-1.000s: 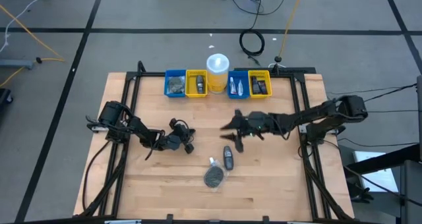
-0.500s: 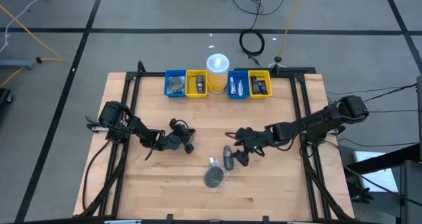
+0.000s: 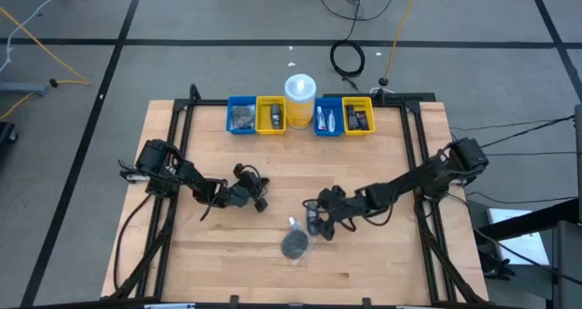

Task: Pick & Place Travel size toiletries
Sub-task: Put the gray deodorant into the left yellow bin

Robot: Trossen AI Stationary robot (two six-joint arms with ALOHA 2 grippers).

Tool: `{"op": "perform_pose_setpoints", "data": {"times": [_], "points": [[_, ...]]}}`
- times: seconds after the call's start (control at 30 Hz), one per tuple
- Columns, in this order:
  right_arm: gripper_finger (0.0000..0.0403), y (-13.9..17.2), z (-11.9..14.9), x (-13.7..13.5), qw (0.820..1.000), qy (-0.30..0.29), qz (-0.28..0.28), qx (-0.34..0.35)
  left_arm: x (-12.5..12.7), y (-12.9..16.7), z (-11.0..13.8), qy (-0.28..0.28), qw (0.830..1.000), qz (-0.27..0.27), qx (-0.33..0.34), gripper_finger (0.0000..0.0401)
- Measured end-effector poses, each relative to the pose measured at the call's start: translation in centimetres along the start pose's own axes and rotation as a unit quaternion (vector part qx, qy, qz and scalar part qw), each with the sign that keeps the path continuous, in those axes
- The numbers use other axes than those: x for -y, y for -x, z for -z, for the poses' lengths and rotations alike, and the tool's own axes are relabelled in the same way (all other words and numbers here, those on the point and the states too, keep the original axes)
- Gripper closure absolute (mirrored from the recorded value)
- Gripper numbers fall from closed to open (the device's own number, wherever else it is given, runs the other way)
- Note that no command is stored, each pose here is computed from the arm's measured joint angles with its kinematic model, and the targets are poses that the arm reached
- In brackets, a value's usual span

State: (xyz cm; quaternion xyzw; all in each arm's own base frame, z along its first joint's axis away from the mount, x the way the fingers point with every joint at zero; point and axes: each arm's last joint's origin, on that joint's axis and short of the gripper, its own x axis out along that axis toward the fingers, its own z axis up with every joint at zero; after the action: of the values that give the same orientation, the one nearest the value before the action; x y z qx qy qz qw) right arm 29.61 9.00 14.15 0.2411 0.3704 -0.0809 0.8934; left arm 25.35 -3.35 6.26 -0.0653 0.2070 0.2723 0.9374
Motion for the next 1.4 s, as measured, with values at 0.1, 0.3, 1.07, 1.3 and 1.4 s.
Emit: {"op": "perform_pose_setpoints", "data": {"times": [0.1, 0.3, 1.07, 1.3, 1.4], "points": [[0.0082, -0.9, 0.2, -0.5, 1.000, 0.017, 0.000, -0.005, 0.0, 0.0, 0.0, 0.000, 1.000, 0.000, 0.000, 0.0380], [0.0083, -2.4, 0.9, -0.3, 0.999, 0.042, 0.018, -0.027, 0.0, 0.0, 0.0, 0.000, 1.000, 0.000, 0.000, 0.0380], [0.0209, -4.0, -1.7, 3.9, 0.976, 0.201, 0.064, 0.046, 0.5, -0.1, -1.2, -0.020, 0.997, 0.066, 0.035, 0.0369], [0.0209, -3.2, -3.6, 7.6, 0.964, 0.174, 0.056, 0.192, 0.3, 0.4, -4.5, -0.019, 0.984, 0.151, 0.097, 0.0238], [0.0206, -3.1, -4.2, 8.6, 0.958, 0.187, 0.072, 0.206, -0.2, 0.5, -6.3, -0.009, 0.978, 0.164, 0.128, 0.0163]]}}
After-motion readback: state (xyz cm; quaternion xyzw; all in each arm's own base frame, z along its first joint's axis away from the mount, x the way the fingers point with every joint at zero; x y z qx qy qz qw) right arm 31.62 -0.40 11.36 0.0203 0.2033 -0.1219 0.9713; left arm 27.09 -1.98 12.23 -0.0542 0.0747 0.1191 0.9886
